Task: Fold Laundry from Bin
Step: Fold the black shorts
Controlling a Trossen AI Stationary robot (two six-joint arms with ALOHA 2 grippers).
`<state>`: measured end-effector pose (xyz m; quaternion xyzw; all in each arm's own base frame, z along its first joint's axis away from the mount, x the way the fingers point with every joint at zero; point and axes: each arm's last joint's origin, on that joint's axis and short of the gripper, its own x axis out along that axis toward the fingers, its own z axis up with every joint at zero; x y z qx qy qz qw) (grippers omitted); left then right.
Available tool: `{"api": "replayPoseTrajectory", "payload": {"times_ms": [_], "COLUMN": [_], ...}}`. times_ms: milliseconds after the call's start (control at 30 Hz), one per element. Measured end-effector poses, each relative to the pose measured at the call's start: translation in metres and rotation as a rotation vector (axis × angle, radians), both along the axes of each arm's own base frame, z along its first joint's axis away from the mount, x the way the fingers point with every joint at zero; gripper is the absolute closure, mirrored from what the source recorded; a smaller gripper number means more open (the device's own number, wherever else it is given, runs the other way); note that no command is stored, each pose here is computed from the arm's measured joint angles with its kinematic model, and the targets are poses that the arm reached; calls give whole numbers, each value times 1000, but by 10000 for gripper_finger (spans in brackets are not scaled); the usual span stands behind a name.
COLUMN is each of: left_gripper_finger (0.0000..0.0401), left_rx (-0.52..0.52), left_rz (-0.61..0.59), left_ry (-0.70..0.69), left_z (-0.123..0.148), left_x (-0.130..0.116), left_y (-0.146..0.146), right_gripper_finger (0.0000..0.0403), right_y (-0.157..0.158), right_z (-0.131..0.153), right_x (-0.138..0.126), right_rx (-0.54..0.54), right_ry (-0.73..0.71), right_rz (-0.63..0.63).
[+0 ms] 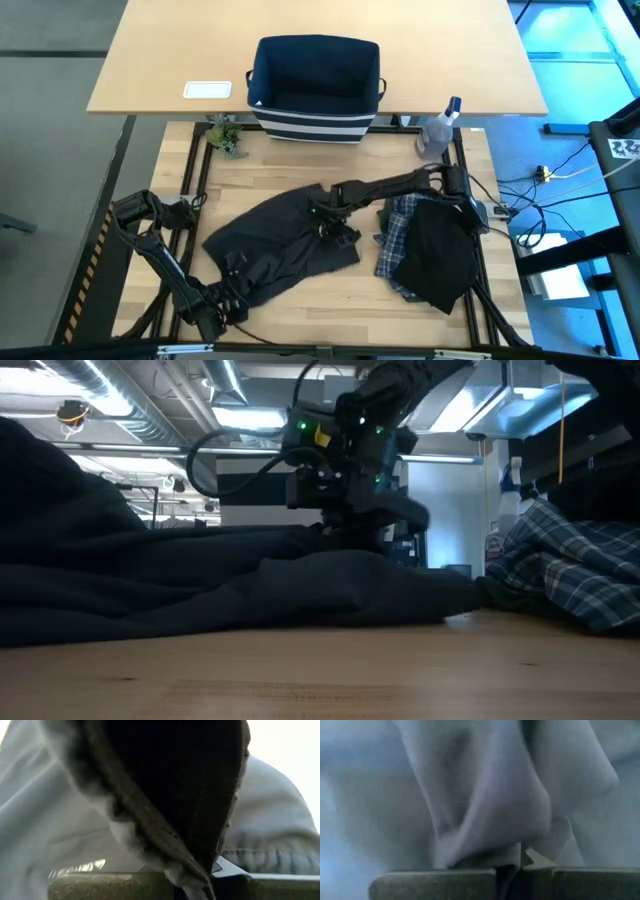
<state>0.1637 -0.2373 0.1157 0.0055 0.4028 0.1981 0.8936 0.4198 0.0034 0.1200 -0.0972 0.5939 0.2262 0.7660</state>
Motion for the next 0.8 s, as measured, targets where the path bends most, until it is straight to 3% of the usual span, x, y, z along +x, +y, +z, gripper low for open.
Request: {"api": "replayPoseTrajectory", "payload": {"times_ms": [467, 800], "left_gripper_finger": [396, 396], "left_rx": [87, -34], "left_rz": [-11, -120], "left_ry": [68, -61], "left_z": [-9, -16], "left_x": [-9, -14], "left_y": [15, 33], "right_gripper_finger": [403, 403], "right_y": [76, 113], "right_z": [5, 5], "right_x": [-23, -25], "right_rx": [-45, -1], "right_ry": [162, 117], "right_rz": [-123, -117]}}
